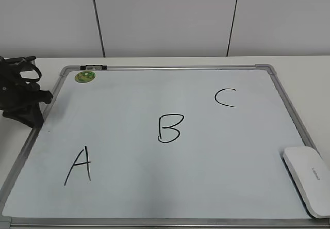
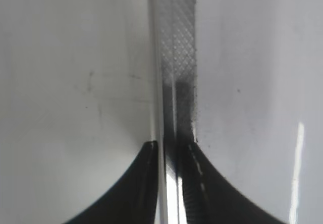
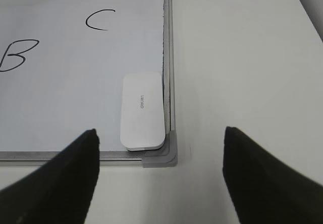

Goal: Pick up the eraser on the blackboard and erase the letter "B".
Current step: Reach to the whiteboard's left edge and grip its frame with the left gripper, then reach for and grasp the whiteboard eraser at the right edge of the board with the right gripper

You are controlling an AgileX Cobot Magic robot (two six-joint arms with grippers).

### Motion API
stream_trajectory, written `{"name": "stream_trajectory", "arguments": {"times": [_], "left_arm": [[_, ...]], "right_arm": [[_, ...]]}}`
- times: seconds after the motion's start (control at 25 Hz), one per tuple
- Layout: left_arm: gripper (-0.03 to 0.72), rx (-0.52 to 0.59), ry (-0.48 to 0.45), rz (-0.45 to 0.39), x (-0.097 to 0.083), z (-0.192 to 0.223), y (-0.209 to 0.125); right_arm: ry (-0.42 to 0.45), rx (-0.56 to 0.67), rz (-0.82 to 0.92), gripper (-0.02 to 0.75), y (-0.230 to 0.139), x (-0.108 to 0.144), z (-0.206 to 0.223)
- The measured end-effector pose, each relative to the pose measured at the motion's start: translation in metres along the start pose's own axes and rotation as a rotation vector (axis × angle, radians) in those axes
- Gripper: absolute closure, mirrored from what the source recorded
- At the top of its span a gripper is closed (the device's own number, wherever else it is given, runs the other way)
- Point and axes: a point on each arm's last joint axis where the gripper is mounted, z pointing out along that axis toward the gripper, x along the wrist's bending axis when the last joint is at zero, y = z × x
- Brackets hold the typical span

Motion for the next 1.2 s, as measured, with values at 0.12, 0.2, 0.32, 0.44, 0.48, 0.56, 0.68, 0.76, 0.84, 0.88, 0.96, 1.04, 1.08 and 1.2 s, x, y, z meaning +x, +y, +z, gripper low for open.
{"name": "stream_trajectory", "arguments": {"times": [0.12,0.2,0.32,0.44,0.48,0.56,0.68,0.76,0.84,0.88,0.96,1.04,1.08,1.2], "left_arm": [[0.650,0.000,-0.001,-0.001,0.000,0.000,0.000],[0.671,-0.001,-0.005,-0.005,0.000,0.000,0.000],[0.676,-0.002,-0.008,-0.009,-0.001,0.000,0.000],[0.678,-0.002,-0.008,-0.011,-0.001,0.000,0.000],[0.678,-0.002,-0.008,-0.011,-0.001,0.000,0.000],[0.678,-0.002,-0.008,-0.011,-0.001,0.000,0.000],[0.678,-0.002,-0.008,-0.011,-0.001,0.000,0.000],[0.678,0.000,-0.008,-0.011,-0.001,0.000,0.000],[0.678,0.000,-0.008,-0.011,-0.001,0.000,0.000],[0.678,0.000,-0.008,-0.011,-0.001,0.000,0.000],[0.678,0.000,-0.008,-0.011,-0.001,0.000,0.000],[0.678,0.000,-0.011,-0.014,-0.001,0.000,0.000],[0.678,0.000,-0.011,-0.014,-0.001,0.000,0.000],[0.678,0.000,-0.011,-0.014,-0.001,0.000,0.000]], "right_arm": [[0.000,0.000,0.000,0.152,0.000,0.000,0.000],[0.000,0.000,0.000,0.152,0.000,0.000,0.000],[0.000,0.000,0.000,0.152,0.000,0.000,0.000],[0.000,0.000,0.000,0.152,0.000,0.000,0.000],[0.000,0.000,0.000,0.152,0.000,0.000,0.000],[0.000,0.000,0.000,0.152,0.000,0.000,0.000],[0.000,-0.007,-0.005,0.152,0.002,0.000,-0.002],[0.001,0.030,-0.022,0.152,0.010,0.000,0.000],[0.006,0.106,-0.035,0.152,0.020,-0.001,0.007],[0.008,0.138,-0.037,0.152,0.026,-0.001,0.010],[0.012,0.198,-0.042,0.152,0.042,-0.002,0.018],[0.026,0.222,-0.036,0.152,0.059,-0.002,0.024],[0.041,0.235,-0.031,0.152,0.067,-0.001,0.028],[0.106,0.302,-0.028,0.152,0.083,0.004,0.042]]}}
